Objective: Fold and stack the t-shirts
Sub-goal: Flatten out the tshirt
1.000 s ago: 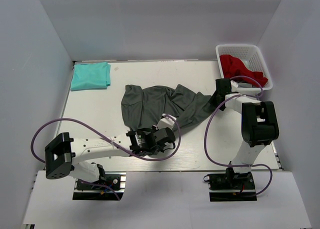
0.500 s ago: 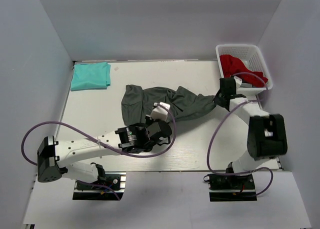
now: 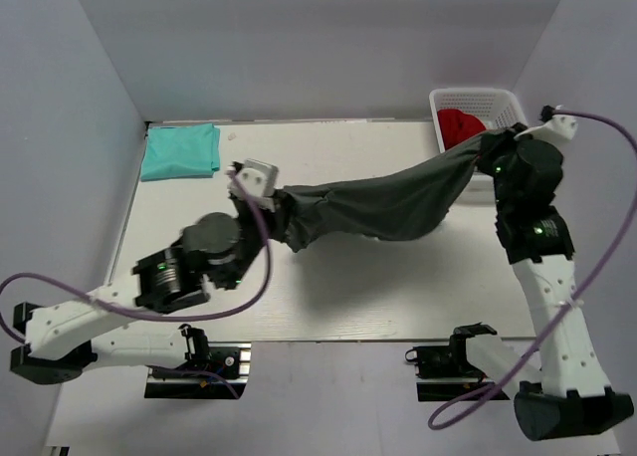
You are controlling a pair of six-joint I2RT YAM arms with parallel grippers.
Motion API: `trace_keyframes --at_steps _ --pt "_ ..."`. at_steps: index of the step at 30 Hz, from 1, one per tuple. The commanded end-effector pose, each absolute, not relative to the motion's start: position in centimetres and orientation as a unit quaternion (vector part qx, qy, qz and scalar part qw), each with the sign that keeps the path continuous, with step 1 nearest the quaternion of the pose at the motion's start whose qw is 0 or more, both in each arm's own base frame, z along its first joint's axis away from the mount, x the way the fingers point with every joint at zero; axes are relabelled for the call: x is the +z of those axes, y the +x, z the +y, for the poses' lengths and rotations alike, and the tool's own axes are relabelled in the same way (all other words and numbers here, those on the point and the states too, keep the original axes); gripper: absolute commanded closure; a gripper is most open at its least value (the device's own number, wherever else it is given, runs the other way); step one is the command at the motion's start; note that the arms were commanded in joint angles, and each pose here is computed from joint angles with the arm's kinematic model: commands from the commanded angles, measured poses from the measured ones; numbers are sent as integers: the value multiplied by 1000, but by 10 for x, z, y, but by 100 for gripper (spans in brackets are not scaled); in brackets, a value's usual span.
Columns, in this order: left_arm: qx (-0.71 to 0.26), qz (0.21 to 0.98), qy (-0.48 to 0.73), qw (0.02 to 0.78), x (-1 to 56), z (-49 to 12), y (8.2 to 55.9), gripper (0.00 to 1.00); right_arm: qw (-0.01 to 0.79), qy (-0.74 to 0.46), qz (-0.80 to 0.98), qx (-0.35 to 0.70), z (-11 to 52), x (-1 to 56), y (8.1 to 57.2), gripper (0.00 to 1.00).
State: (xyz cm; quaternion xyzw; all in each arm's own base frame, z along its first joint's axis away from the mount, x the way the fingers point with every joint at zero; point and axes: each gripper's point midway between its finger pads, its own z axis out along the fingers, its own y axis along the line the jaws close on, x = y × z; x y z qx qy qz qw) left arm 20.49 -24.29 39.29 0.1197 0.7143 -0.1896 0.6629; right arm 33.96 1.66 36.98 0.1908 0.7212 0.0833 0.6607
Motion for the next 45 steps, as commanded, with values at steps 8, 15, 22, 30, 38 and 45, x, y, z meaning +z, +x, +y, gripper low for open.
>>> trace_keyframes --at_steps 8,15,22,30,38,45 --pt "-394 541 269 693 536 -219 120 100 773 203 599 49 -23 520 239 100" --pt "-463 468 317 683 585 -193 75 100 805 180 561 69 -24 566 179 100" --pt "-463 462 324 684 607 -189 71 100 816 172 545 85 -23 580 151 100" --pt "-238 589 105 766 553 -187 188 100 765 184 611 86 -11 525 215 100" --pt "-30 640 -32 767 431 -173 259 100 636 178 743 112 29 362 328 100" --pt "86 748 -55 656 283 -170 397 100 553 153 809 128 59 259 401 100"
